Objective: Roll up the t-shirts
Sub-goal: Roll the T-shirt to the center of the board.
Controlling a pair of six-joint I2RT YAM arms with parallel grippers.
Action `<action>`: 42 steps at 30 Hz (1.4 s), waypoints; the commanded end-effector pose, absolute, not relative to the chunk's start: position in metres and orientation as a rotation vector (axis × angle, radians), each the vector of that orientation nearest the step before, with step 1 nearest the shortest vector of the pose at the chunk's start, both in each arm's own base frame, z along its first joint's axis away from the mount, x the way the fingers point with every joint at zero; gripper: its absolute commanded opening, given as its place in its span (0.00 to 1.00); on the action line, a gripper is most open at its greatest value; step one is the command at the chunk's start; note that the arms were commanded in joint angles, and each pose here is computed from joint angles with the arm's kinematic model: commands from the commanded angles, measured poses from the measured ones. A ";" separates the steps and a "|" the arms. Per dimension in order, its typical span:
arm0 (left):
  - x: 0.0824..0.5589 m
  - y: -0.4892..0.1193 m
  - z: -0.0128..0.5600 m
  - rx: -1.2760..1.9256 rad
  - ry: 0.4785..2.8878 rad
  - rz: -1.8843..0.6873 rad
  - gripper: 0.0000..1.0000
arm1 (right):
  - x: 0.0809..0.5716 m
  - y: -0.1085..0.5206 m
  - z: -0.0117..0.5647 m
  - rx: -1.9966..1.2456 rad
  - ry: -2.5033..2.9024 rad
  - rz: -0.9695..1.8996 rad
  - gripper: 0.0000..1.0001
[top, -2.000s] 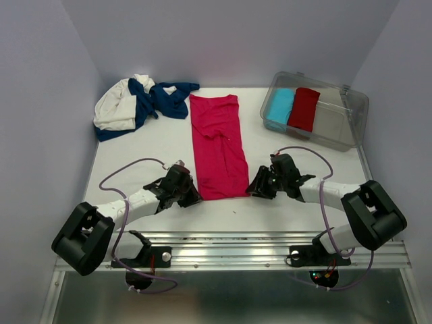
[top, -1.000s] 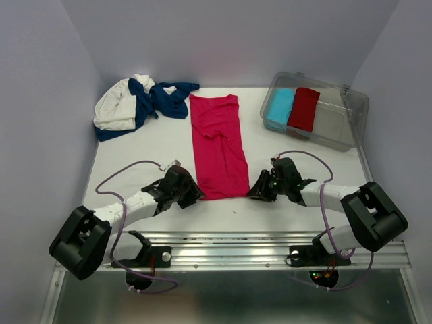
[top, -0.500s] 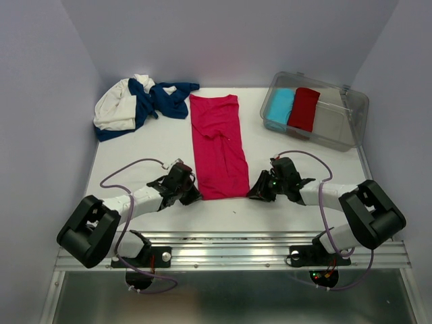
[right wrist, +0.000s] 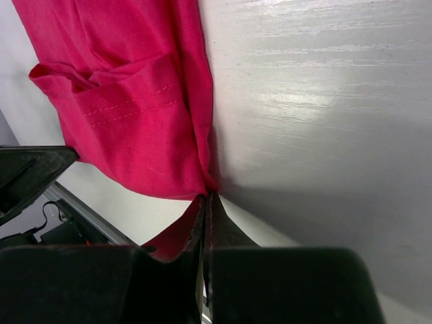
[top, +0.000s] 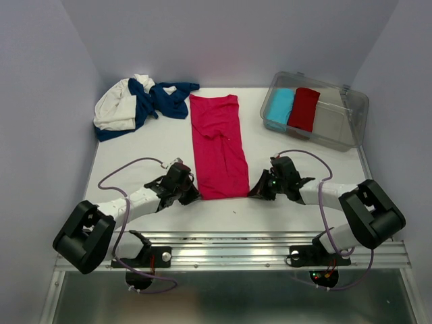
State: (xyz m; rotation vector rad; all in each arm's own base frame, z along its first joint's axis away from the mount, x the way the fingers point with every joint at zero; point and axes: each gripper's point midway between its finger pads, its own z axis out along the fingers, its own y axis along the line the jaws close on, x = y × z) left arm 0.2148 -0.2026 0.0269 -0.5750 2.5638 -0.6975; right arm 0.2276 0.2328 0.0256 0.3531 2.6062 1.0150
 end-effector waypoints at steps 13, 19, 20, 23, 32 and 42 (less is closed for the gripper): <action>0.201 -0.197 0.034 -0.509 2.566 -0.721 0.00 | 0.236 0.237 0.063 0.280 2.519 1.050 0.01; 0.198 -0.194 0.040 -0.519 2.546 -0.739 0.00 | 0.232 0.235 0.070 0.290 2.515 1.060 0.01; 0.197 -0.194 0.042 -0.520 2.544 -0.744 0.00 | 0.234 0.236 0.075 0.286 2.499 1.065 0.01; 0.199 -0.193 0.053 -0.531 2.517 -0.755 0.00 | 0.239 0.237 0.086 0.283 2.464 1.072 0.01; 0.217 -0.192 0.079 -0.561 2.471 -0.707 0.00 | 0.257 0.240 0.102 0.275 2.437 1.030 0.01; 0.254 -0.190 0.097 -0.570 2.424 -0.679 0.00 | 0.286 0.248 0.104 0.250 2.425 0.975 0.01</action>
